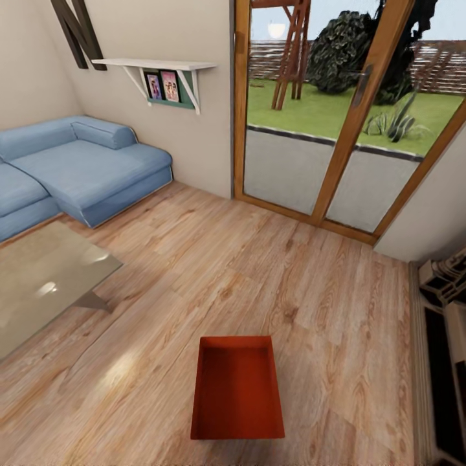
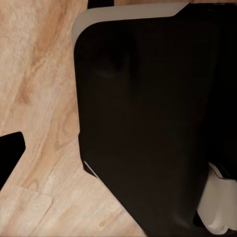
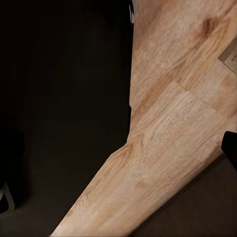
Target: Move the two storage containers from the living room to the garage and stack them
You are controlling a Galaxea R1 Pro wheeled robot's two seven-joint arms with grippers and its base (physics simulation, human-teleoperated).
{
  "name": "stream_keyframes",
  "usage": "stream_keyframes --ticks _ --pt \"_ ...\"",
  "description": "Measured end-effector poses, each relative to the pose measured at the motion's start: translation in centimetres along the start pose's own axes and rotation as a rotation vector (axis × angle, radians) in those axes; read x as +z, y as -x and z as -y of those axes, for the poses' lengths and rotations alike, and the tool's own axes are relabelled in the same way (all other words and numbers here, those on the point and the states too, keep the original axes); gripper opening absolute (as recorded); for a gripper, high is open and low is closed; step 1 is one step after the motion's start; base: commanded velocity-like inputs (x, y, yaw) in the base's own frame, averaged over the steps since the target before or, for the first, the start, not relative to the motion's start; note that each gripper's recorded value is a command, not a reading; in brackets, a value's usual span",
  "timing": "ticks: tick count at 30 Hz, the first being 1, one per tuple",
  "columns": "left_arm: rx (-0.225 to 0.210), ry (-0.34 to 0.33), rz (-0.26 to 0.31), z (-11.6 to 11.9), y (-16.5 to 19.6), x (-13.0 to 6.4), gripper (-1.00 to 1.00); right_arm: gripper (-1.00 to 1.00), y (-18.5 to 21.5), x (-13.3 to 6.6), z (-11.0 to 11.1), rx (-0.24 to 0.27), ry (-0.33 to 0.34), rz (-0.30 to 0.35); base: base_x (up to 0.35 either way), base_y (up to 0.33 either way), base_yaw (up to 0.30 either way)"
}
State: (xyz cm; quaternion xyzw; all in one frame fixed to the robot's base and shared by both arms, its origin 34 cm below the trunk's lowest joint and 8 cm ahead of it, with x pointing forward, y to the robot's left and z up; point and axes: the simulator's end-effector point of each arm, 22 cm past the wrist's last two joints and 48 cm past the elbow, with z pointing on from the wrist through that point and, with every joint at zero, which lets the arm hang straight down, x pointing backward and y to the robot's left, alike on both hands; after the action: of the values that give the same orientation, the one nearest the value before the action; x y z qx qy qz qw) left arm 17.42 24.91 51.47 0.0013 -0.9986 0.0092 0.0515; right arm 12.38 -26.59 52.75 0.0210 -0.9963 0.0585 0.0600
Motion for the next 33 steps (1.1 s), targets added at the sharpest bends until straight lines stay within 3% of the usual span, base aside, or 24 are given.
stream_keyframes --ticks 33 --pt "-0.006 0.004 -0.016 -0.15 -0.66 0.14 1.0 1.0 -0.62 0.06 -0.04 -0.004 0.001 -0.014 0.0 -0.042 0.004"
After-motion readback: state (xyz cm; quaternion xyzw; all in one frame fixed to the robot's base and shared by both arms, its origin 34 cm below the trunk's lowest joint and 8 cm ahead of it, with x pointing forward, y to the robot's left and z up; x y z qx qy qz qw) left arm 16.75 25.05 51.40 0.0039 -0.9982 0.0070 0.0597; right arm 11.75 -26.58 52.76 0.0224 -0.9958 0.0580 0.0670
